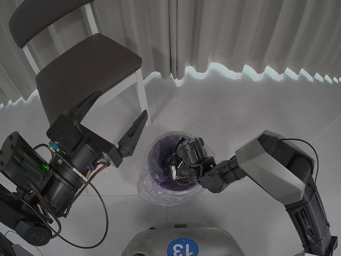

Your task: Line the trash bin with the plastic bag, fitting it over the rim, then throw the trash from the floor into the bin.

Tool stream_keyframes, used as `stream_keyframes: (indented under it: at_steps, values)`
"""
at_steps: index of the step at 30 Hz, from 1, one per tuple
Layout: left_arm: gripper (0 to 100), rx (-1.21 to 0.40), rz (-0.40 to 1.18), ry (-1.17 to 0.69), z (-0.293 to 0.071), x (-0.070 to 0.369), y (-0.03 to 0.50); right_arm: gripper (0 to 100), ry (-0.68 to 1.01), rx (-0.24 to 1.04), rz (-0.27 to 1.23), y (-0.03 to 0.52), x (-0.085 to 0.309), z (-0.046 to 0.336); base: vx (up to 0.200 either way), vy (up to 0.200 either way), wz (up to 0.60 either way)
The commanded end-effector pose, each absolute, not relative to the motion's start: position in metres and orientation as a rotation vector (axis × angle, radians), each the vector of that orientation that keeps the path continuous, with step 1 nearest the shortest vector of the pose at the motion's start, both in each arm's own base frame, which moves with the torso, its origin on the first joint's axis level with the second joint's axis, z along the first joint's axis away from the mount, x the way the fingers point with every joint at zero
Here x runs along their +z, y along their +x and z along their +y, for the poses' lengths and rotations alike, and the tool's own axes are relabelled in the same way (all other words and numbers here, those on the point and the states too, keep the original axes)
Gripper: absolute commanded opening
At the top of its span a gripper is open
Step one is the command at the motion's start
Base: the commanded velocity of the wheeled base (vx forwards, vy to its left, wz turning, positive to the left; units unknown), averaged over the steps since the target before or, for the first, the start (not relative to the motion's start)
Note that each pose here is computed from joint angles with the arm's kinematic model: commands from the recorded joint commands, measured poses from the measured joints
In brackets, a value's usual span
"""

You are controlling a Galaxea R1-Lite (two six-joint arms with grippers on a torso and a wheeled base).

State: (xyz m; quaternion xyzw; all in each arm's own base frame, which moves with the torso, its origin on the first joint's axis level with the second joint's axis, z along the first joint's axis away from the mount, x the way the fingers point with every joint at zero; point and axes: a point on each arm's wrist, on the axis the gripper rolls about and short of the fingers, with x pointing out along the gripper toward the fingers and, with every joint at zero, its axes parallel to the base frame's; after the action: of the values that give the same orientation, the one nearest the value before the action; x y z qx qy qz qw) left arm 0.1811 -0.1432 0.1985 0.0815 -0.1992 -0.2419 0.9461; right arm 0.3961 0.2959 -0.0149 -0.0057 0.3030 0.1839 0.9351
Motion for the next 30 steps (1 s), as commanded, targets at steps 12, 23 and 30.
stream_keyframes:
  at_steps: [12, 23, 30]
  values:
    - [100, -0.485, -0.428, 0.158, -0.142, 0.202, 0.180, 100, 0.000, 0.394, 0.564, 0.377, 0.038, 0.294, 0.000, 0.000, 0.00]
    - [100, -0.457, -0.393, 0.168, -0.136, 0.195, 0.184, 100, 0.024, 0.388, 0.465, 0.352, 0.113, 0.275, 0.000, 0.000, 0.00]
    - [100, -0.399, -0.259, 0.201, -0.126, 0.171, 0.202, 100, -0.007, 0.323, 0.464, 0.319, 0.161, 0.245, 0.000, 0.000, 0.00]
